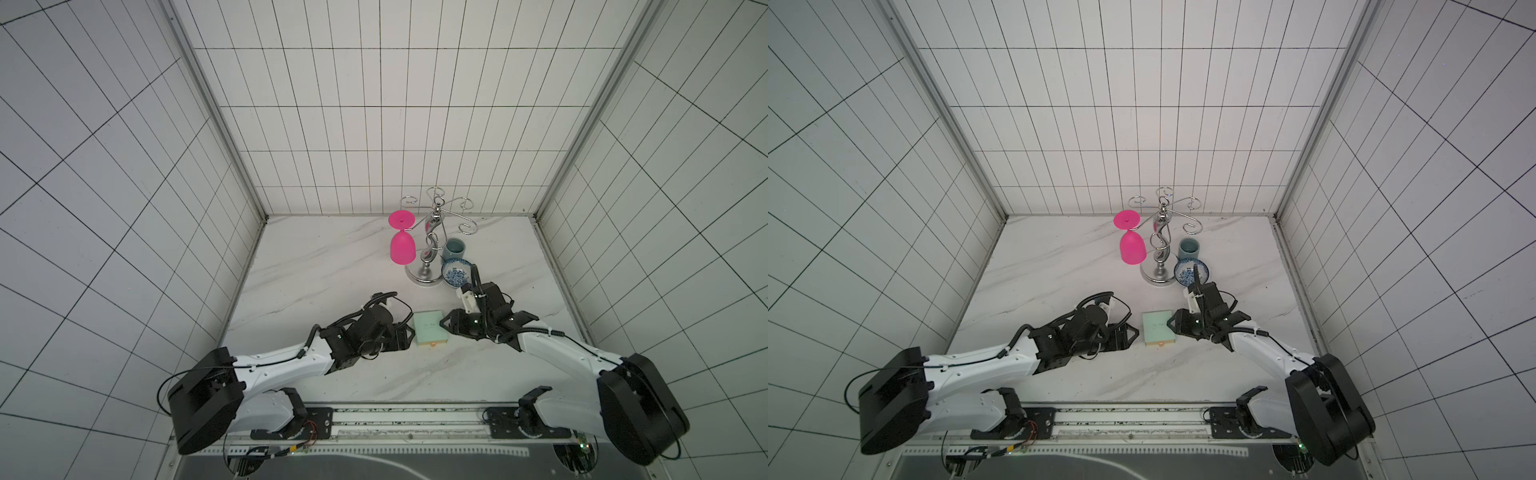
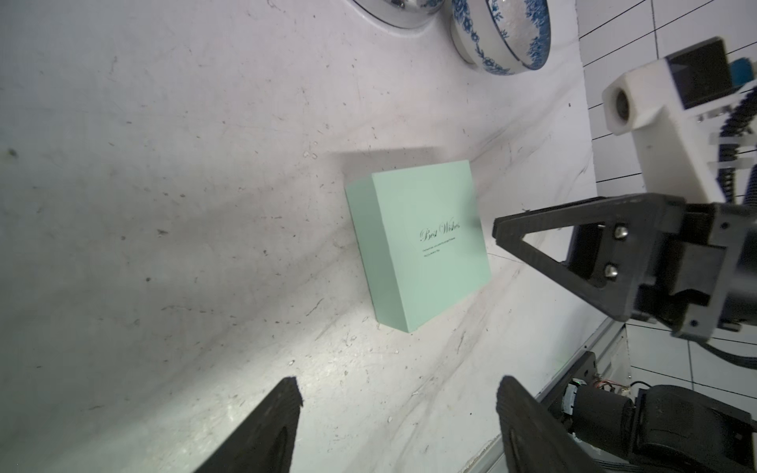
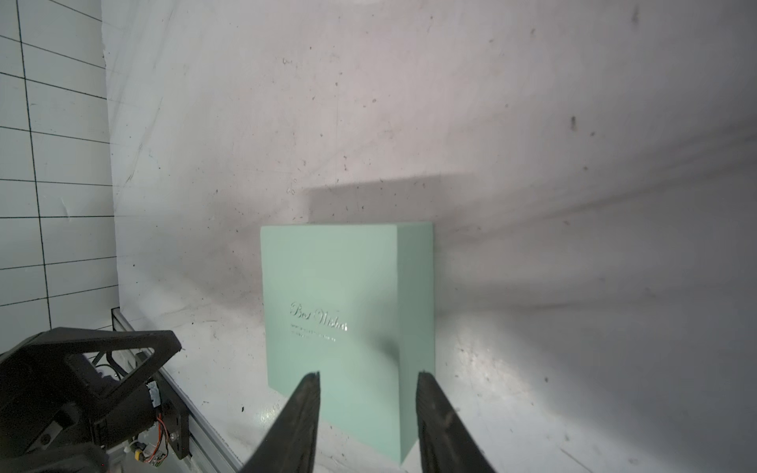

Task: Take out the earrings from the drawer-style jewelry box
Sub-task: Move the jewelry box to the center of the board, then adjust the jewelry box at the center of the board.

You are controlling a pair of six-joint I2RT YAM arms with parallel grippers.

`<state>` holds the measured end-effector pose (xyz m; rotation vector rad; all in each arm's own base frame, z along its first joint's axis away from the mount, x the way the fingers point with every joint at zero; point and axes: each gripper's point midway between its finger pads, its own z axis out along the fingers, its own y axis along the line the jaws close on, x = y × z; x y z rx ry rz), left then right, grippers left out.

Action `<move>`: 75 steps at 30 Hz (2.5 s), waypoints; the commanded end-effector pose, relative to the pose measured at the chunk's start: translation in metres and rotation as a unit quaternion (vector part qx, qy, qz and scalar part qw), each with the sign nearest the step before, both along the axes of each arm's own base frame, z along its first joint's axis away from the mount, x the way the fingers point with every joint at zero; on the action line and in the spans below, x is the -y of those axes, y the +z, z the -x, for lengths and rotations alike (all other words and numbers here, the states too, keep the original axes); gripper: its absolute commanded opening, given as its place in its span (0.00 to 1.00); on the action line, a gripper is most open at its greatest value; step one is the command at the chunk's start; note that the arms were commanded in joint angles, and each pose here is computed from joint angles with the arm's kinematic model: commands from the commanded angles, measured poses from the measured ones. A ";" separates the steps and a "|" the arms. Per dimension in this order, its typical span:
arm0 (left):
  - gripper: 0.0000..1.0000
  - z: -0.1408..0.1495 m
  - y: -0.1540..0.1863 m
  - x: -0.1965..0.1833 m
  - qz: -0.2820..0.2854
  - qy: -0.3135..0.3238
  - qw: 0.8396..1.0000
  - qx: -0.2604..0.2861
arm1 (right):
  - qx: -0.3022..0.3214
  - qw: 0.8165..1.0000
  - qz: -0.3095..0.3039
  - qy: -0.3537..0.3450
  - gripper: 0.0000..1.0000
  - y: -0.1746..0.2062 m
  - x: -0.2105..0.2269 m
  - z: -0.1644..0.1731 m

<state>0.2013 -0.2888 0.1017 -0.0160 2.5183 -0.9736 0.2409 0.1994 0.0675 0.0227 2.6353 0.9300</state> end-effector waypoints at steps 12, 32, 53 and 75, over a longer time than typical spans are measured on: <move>0.68 -0.008 -0.018 -0.054 0.044 0.094 0.994 -0.045 | -0.007 0.997 -0.007 0.076 0.30 -0.013 -0.061 -0.018; 0.62 -0.043 -0.035 -0.086 0.031 0.142 0.988 -0.042 | 0.049 0.995 -0.014 0.083 0.48 0.015 -0.087 -0.025; 0.42 -0.025 -0.042 -0.025 0.080 0.085 0.989 -0.087 | 0.305 0.947 0.062 0.081 0.48 0.020 -0.066 0.058; 0.52 -0.063 -0.029 -0.070 0.022 0.107 0.992 -0.065 | 0.325 0.933 0.101 0.116 0.48 0.004 -0.107 0.054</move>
